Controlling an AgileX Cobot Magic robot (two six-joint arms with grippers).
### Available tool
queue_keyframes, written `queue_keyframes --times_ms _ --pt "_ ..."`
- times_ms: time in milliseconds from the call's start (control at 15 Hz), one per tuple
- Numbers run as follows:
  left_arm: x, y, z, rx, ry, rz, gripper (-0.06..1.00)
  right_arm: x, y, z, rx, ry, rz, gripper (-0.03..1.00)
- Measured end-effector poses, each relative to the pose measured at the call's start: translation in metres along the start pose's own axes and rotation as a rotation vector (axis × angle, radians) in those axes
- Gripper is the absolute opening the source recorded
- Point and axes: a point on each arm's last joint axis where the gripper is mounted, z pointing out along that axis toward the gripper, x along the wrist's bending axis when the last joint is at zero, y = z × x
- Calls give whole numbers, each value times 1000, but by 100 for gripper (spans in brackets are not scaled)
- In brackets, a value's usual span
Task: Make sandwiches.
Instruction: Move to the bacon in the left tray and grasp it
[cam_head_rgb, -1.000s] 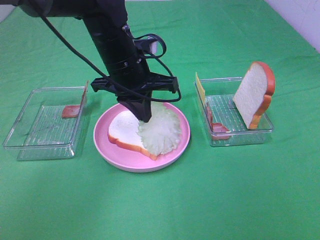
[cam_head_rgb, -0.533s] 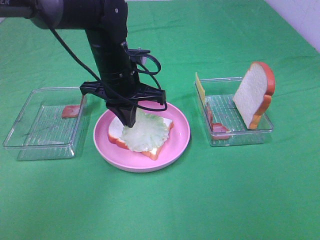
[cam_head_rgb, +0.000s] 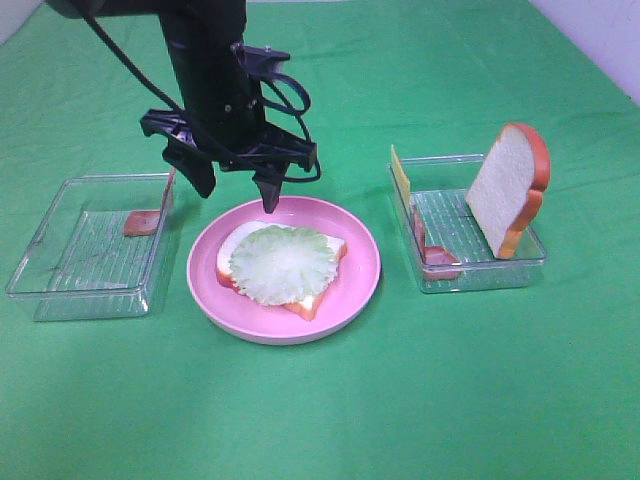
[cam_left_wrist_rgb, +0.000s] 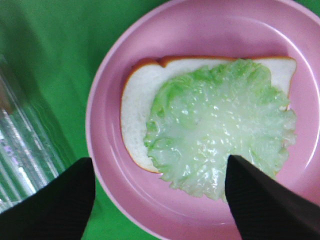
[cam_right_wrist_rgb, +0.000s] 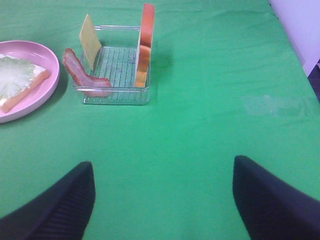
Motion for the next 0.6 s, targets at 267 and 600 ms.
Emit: queue_keyframes --times_ms 267,600 --pt "13 26 -48 -140 49 -58 70 0 0 0 0 0 0 73" --pt "67 36 -53 -148 32 -210 70 0 0 0 0 0 0 73"
